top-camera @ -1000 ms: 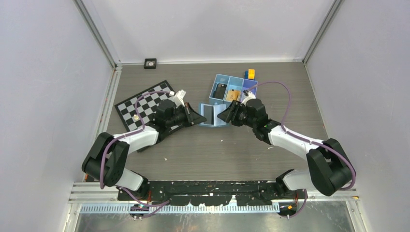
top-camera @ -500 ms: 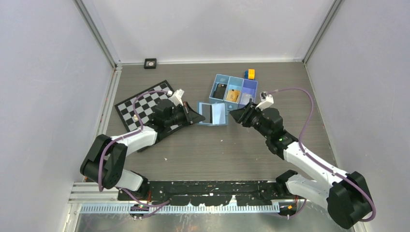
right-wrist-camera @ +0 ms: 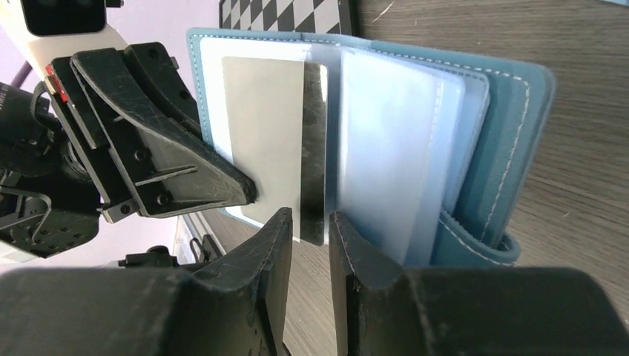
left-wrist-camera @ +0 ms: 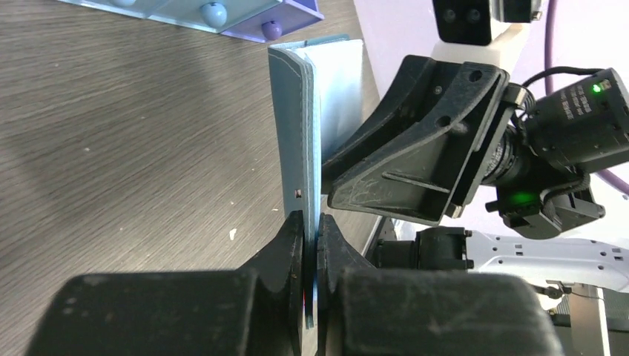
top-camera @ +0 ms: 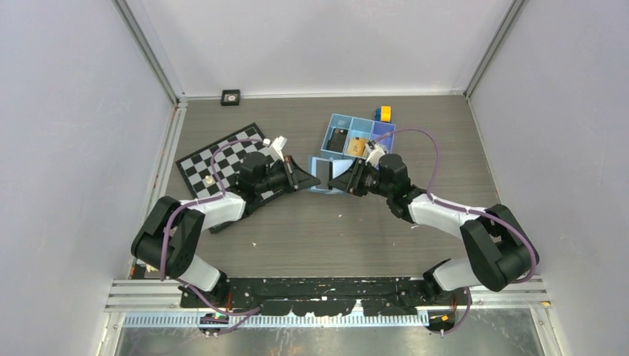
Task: Take the credit cards out of the card holder
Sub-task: Remove the credit card from the card holder.
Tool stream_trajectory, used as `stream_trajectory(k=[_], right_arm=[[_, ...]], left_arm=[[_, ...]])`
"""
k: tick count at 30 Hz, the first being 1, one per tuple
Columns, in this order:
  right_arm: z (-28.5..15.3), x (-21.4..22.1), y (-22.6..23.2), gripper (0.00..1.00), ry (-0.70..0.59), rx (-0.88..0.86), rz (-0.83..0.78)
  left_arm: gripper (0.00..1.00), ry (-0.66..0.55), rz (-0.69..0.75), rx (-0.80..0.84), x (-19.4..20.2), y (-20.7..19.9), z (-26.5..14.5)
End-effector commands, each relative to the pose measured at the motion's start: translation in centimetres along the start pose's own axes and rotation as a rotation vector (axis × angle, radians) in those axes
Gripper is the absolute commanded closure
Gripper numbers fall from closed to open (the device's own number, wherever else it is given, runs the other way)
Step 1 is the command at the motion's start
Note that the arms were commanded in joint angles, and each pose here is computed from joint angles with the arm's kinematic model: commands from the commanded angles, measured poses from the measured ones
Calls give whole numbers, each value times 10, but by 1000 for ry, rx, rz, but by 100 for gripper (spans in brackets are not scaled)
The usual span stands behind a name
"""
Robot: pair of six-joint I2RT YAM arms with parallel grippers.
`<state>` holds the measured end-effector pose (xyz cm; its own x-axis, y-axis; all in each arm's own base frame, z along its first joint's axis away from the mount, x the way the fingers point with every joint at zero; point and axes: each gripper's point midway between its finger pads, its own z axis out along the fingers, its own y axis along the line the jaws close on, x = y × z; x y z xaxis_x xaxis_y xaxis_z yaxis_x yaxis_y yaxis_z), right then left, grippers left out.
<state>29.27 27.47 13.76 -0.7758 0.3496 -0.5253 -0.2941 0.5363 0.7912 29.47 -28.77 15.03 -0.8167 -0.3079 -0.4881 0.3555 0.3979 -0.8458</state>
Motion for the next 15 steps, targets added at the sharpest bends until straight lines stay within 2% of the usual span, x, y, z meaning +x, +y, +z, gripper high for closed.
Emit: stream_trajectory(k=[1,6,15], right_arm=[[-3,-28,19,68,-57,-58,10],[-4,-32,20,61,-54,-113,53],[-12,-33,48,61,-58,-291,68]], left_arm=[[100,-30,51,135,-14,-31,-1],[100,-27,53,174,-14,-40,-3],[100,0,17,271,-12,-51,-1]])
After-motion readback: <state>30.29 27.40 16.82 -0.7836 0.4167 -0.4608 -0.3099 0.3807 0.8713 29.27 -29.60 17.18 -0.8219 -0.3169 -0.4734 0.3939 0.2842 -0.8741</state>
